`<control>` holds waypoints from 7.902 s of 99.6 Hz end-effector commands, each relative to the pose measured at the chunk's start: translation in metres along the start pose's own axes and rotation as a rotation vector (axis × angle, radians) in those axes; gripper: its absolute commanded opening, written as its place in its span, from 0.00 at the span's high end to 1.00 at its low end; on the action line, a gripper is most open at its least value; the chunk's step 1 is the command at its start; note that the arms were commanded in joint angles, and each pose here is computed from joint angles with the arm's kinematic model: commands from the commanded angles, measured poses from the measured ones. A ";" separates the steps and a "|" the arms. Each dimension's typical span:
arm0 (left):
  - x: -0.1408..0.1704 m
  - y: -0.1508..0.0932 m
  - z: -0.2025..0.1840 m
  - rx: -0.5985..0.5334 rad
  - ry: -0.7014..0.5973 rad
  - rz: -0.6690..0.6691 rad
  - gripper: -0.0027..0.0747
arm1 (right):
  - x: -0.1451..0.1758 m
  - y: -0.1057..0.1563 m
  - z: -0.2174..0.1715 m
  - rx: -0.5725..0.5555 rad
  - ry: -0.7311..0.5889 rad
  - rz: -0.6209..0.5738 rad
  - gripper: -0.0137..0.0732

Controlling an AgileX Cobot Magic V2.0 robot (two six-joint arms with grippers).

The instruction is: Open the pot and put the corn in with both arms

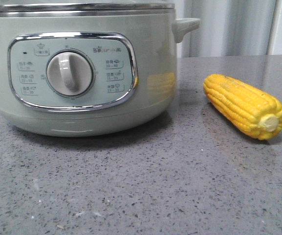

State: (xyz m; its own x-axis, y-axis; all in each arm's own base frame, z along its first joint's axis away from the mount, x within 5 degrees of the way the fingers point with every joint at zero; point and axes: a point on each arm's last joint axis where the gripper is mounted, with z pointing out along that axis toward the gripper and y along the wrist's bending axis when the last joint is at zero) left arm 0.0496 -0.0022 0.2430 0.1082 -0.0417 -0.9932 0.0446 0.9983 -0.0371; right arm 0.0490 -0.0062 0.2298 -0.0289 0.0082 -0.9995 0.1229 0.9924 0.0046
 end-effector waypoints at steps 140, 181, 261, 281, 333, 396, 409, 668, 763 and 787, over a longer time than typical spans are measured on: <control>-0.106 -0.093 0.139 0.465 -0.101 -0.048 0.46 | -0.081 0.000 0.048 0.005 0.158 0.006 0.93; -0.101 -0.159 0.191 0.595 -0.018 -0.039 0.33 | -0.081 0.001 0.048 0.000 0.158 0.031 0.93; -0.072 -0.181 0.218 0.598 0.084 -0.021 0.39 | -0.081 0.001 0.048 0.000 0.156 0.031 0.93; -0.071 -0.181 0.218 0.597 0.086 -0.022 0.63 | -0.081 0.001 0.048 0.000 0.156 0.031 0.93; -0.075 -0.180 0.217 0.597 0.074 -0.026 0.97 | -0.081 0.001 0.048 0.000 0.156 0.031 0.93; -0.177 -0.148 0.192 0.556 -0.247 -0.023 0.97 | -0.081 0.001 0.049 0.000 0.160 0.031 0.93; -0.191 -0.123 0.185 0.485 -0.256 -0.005 0.97 | -0.081 0.001 0.049 0.000 0.160 0.031 0.93; 0.023 -0.003 0.151 -0.005 0.067 0.044 0.97 | -0.081 0.001 0.049 0.000 0.160 0.031 0.93; 0.025 -0.006 0.151 0.032 0.078 0.049 0.48 | -0.081 0.001 0.049 0.000 0.162 0.031 0.93; 0.017 -0.007 0.147 0.032 0.038 0.048 0.48 | -0.081 0.001 0.048 -0.001 0.164 0.035 0.93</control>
State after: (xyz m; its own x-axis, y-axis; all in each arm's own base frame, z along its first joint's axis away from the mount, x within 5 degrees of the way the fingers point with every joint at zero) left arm 0.1968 -0.0158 0.2188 -0.0812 0.0294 -0.9963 0.0786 0.9966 0.0230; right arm 0.0961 -0.0109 0.2924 -0.2766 0.0734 -0.9582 0.1231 0.9916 0.0404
